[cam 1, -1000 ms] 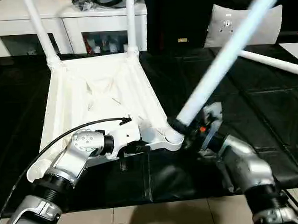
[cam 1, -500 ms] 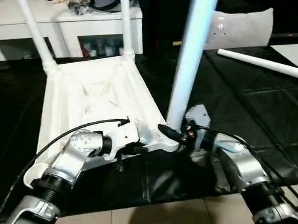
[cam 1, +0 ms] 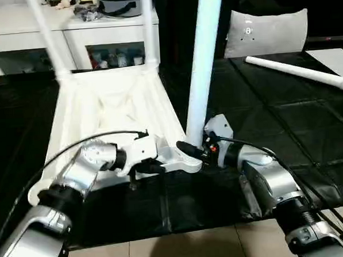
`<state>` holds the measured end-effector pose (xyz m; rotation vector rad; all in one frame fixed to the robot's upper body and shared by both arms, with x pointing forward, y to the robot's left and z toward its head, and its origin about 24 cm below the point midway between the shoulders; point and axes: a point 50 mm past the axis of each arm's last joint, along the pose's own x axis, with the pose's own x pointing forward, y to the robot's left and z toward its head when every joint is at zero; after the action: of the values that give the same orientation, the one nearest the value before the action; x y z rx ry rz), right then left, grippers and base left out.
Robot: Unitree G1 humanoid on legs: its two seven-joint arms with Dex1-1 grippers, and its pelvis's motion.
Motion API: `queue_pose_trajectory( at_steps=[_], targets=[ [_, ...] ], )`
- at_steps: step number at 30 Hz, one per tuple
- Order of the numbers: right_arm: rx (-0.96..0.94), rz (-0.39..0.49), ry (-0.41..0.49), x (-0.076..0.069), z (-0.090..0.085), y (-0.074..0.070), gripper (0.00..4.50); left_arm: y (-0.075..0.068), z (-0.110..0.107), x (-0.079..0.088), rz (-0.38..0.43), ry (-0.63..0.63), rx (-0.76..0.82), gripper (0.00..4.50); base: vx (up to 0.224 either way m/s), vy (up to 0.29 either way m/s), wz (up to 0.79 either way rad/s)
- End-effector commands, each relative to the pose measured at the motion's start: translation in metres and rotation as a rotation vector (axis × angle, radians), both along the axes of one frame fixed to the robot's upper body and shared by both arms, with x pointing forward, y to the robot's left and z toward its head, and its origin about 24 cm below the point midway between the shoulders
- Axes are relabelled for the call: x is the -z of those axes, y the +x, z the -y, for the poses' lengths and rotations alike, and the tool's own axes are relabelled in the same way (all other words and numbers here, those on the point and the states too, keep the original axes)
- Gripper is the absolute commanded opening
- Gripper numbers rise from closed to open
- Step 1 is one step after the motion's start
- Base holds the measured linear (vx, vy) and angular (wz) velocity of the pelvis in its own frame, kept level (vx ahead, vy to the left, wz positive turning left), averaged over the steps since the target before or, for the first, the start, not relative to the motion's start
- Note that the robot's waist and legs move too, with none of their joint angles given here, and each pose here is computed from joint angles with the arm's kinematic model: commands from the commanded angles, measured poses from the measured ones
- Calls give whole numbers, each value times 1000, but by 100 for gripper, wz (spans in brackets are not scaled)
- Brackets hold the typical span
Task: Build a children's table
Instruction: Insert table leg to table base
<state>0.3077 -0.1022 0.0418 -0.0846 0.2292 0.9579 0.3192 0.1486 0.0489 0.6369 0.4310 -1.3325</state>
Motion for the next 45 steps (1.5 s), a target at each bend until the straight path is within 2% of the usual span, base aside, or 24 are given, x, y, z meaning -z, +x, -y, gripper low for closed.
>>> queue_pose_trajectory(
  at_steps=[1, 8, 9, 11, 13, 15, 22, 27, 32, 33, 34, 36, 38, 39, 43, 45],
  targets=[
    [-8, -260, -173, 57, 3, -28, 193, 8, 6, -22, 94, -18, 47, 0, 0, 0, 0],
    [43, -289, -142, 57, -3, -26, 193, -7, 4, -15, 57, -73, 19, 0, 0, 0, 0],
    [66, -288, -148, 56, -5, -24, 193, -19, 9, -7, 49, -111, -54, 0, 0, 0, 0],
    [83, -279, -157, 55, -6, -22, 193, -28, 15, -1, 42, -136, -149, 0, 0, 0, 0],
    [121, -275, -151, 54, -6, -18, 193, -38, 25, 1, 37, -163, -225, 0, 0, 0, 0],
    [155, -275, -138, 53, -6, -13, 193, -48, 41, -4, 25, -220, -302, 0, 0, 0, 0],
    [177, -261, -126, 52, -13, -9, 193, -50, 61, -16, 69, -242, -327, 0, 0, 0, 0],
    [187, -268, -129, 53, -14, -8, 193, -55, 64, -17, 57, -218, -330, 0, 0, 0, 0],
    [228, -265, -113, 52, -12, -2, 193, -52, 61, -19, 77, -182, -347, 0, 0, 0, 0],
    [231, -268, -101, 51, -12, -2, 228, -50, 60, -19, 85, -182, -356, 0, 0, 0, 0],
    [232, -269, -99, 51, -12, -1, 228, -50, 60, -19, 85, -182, -357, 0, 0, 0, 0],
    [243, -264, -80, 49, -13, 1, 266, -48, 57, -19, 90, -175, -365, 0, 0, 0, 0],
    [246, -255, -76, 48, -13, 2, 268, -45, 52, -18, 97, -154, -372, 0, 0, 0, 0],
    [246, -253, -79, 48, -12, 2, 292, -44, 50, -18, 101, -146, -375, 0, 0, 0, 0],
    [245, -231, -93, 49, -7, 2, 313, -37, 41, -16, 117, -122, -379, 0, 0, 0, 0],
    [239, -217, -90, 48, -4, 2, 338, -33, 38, -15, 121, -118, -375, 0, 0, 0, 0]
  ],
)
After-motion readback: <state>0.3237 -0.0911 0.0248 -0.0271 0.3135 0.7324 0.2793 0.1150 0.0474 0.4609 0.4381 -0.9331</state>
